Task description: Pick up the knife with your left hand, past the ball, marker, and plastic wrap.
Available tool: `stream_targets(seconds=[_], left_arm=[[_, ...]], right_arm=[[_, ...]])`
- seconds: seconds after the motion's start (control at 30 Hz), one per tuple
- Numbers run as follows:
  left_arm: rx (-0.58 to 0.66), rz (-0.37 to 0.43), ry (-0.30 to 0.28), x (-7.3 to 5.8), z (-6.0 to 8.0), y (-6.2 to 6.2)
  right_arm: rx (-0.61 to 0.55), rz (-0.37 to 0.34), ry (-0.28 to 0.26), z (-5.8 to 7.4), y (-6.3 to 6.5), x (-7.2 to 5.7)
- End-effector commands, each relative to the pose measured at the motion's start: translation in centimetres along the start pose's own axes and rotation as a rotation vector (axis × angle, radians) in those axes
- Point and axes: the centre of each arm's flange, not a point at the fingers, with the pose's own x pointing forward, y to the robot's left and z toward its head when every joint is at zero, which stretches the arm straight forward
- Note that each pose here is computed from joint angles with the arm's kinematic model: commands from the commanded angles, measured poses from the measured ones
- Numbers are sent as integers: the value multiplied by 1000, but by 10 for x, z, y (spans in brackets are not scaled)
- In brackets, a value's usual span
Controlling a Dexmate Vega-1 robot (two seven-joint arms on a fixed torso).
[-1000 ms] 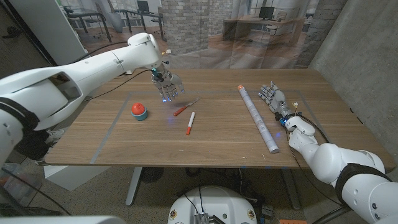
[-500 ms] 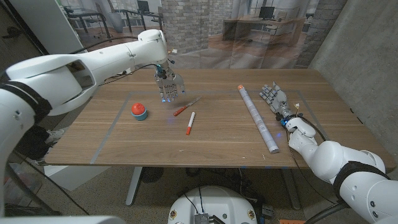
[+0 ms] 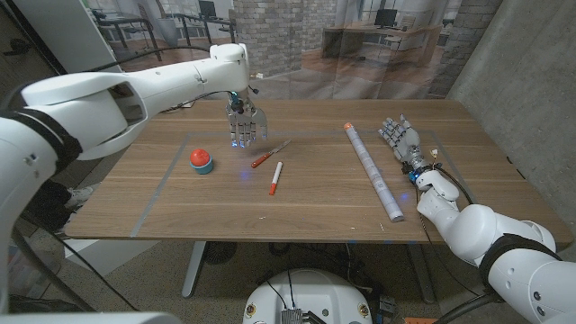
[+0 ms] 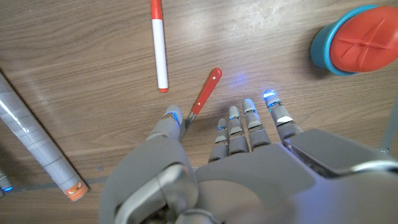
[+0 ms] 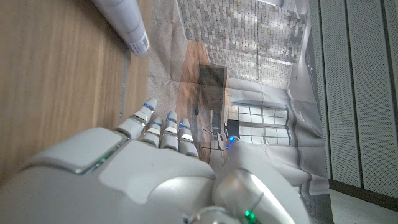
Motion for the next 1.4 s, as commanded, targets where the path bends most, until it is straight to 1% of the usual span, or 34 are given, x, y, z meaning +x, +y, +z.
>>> stream_targets(seconds=[0.03,0.2,0.33,0.73,0.9,1.1,1.27,1.4], left_arm=[[69,16,66,2,7,-7],[112,51,105,0,11,-8],[130,64,121,4,13,-10],[171,71,135,15,19,-13],[168,69,125,22,20,-17],[163,50,116,29,20,-22],[160,52,116,33,19,-23],[167,54,115,35,22,-24]], right_arm=[[-1,28,-79,15,5,4],[-1,25,-95,17,4,3],[-7,27,-117,21,3,1],[-21,38,-191,36,6,1],[-34,41,-219,42,7,1],[-43,43,-228,45,7,2],[-49,43,-227,45,7,2],[-49,42,-230,45,7,2]])
